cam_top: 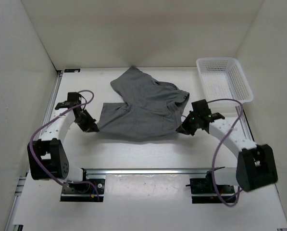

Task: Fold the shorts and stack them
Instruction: Flatten the shorts out

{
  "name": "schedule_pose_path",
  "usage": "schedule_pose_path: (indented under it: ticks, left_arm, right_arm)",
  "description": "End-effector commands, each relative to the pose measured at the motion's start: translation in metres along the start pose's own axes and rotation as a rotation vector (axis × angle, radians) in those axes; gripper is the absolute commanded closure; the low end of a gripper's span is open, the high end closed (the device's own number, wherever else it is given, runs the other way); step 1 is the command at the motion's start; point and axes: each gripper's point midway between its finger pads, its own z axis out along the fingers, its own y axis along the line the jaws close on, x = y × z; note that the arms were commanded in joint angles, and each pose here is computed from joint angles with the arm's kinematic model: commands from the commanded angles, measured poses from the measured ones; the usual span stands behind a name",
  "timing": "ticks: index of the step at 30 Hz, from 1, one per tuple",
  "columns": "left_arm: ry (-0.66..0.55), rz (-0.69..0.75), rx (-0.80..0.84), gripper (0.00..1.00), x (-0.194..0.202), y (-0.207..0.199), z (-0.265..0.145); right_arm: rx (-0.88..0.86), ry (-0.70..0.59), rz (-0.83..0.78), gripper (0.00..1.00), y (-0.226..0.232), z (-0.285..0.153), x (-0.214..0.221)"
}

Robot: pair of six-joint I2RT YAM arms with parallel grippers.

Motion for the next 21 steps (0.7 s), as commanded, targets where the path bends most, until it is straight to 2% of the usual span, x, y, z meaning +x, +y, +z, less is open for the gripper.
schedule_pose_path:
  ticks: [1,2,3,4,6,8,9,11,12,14,15,17,18,19,20,21]
  left_arm:
    - [0.011,0.002,-0.029,0.80,0.032,0.025,-0.007]
    - [0.008,0.002,-0.038,0.61,0.035,0.029,-0.006]
    - [-0.011,0.004,-0.046,0.36,0.030,0.029,-0.008]
    - [-0.027,0.006,-0.050,0.26,0.026,0.027,-0.012]
    - [-0.052,0.021,-0.062,0.23,0.013,0.021,-0.018]
    - [-0.112,0.046,-0.040,0.21,-0.012,0.003,-0.033]
    - [-0.101,0.052,-0.048,0.21,-0.018,-0.001,-0.032]
    - [-0.157,0.082,-0.021,0.24,-0.041,-0.022,-0.044]
    - [-0.139,0.092,-0.028,0.31,-0.045,-0.028,-0.036]
    - [-0.173,0.144,-0.003,0.41,-0.062,-0.052,-0.041]
    - [-0.137,0.148,-0.024,0.48,-0.065,-0.056,-0.027]
    - [-0.154,0.205,0.001,0.49,-0.078,-0.081,-0.028]
    - [-0.117,0.207,-0.035,0.49,-0.080,-0.081,-0.010]
    - [-0.118,0.217,-0.035,0.42,-0.087,-0.086,-0.006]
    - [-0.137,0.245,-0.014,0.37,-0.094,-0.102,-0.009]
    - [-0.131,0.255,-0.024,0.33,-0.096,-0.107,-0.003]
  right_arm:
    - [0.055,-0.016,-0.133,0.76,-0.025,-0.024,0.046]
    - [0.100,0.010,-0.168,0.48,-0.042,-0.027,0.066]
    - [0.132,0.013,-0.183,0.35,-0.051,-0.028,0.071]
    - [0.164,0.006,-0.192,0.22,-0.058,-0.031,0.072]
    - [0.228,-0.037,-0.216,0.15,-0.066,-0.040,0.060]
    - [0.223,-0.133,-0.207,0.13,-0.055,-0.051,0.027]
    - [0.212,-0.157,-0.219,0.13,-0.050,-0.056,0.016]
    - [0.179,-0.230,-0.198,0.20,-0.031,-0.064,-0.019]
    - [0.171,-0.269,-0.214,0.38,-0.024,-0.066,-0.034]
    - [0.164,-0.309,-0.205,0.61,-0.007,-0.067,-0.064]
    - [0.191,-0.294,-0.242,0.77,-0.006,-0.057,-0.073]
    - [0.144,-0.303,-0.280,0.88,0.024,-0.055,-0.094]
    - [0.171,-0.251,-0.302,0.89,0.023,-0.035,-0.097]
    - [0.167,-0.232,-0.352,0.89,0.030,-0.028,-0.103]
    - [0.182,-0.218,-0.367,0.84,0.033,-0.023,-0.108]
    - [0.173,-0.205,-0.392,0.69,0.047,-0.009,-0.120]
